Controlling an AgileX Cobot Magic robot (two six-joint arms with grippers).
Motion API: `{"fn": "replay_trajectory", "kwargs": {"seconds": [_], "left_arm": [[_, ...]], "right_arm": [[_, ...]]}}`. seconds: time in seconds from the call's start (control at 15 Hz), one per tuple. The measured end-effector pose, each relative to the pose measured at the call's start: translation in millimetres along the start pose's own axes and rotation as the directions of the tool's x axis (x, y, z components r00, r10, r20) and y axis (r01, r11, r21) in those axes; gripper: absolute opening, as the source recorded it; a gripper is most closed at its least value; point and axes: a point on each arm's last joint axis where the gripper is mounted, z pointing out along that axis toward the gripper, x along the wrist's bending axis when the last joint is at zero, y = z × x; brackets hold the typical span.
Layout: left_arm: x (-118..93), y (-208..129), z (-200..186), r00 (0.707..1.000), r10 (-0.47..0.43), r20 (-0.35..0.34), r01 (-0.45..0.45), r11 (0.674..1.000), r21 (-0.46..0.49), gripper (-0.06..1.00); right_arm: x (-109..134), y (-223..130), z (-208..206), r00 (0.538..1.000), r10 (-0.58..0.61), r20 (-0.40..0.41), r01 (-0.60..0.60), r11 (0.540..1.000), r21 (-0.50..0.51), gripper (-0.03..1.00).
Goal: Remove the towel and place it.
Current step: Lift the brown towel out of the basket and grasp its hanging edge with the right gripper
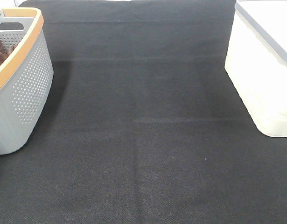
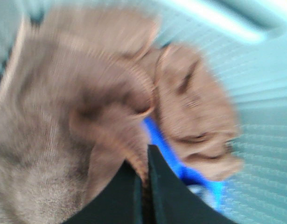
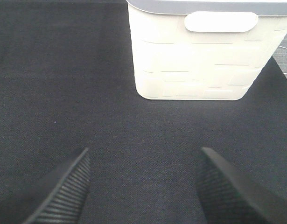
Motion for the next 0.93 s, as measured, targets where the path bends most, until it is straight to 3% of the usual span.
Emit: {"fn": "replay_trajectory", "kwargs": {"seconds": [0.33, 0.53, 0.67, 0.73, 0.93], "left_arm": [[-30.3, 14.0, -87.8, 0.992, 0.112, 0.054, -0.100, 0.979, -0.176, 0.00], [-55.0, 14.3, -160.0, 0.973, 0.200, 0.112, -0.151, 0.927, -0.342, 0.00], [-75.2, 10.8, -211.0, 0.944, 0.266, 0.193, -0.144, 0.862, -0.485, 0.00], [-75.2, 10.8, -211.0, 0.944, 0.266, 0.193, -0.144, 0.862, -0.485, 0.00], [-94.9, 2.0, -256.4, 0.891, 0.343, 0.297, -0.108, 0.795, -0.596, 0.00]], "right_arm": [[0.0, 0.0, 0.0, 1.000, 0.000, 0.000, 0.000, 1.000, 0.000, 0.62], [0.0, 0.0, 0.0, 1.000, 0.000, 0.000, 0.000, 1.000, 0.000, 0.62], [3.5, 0.2, -0.1, 0.999, 0.017, -0.039, -0.017, 1.000, -0.001, 0.62], [3.5, 0.2, -0.1, 0.999, 0.017, -0.039, -0.017, 1.000, -0.001, 0.62], [9.1, 1.2, -0.6, 0.994, 0.044, -0.101, -0.045, 0.999, -0.008, 0.62]]}}
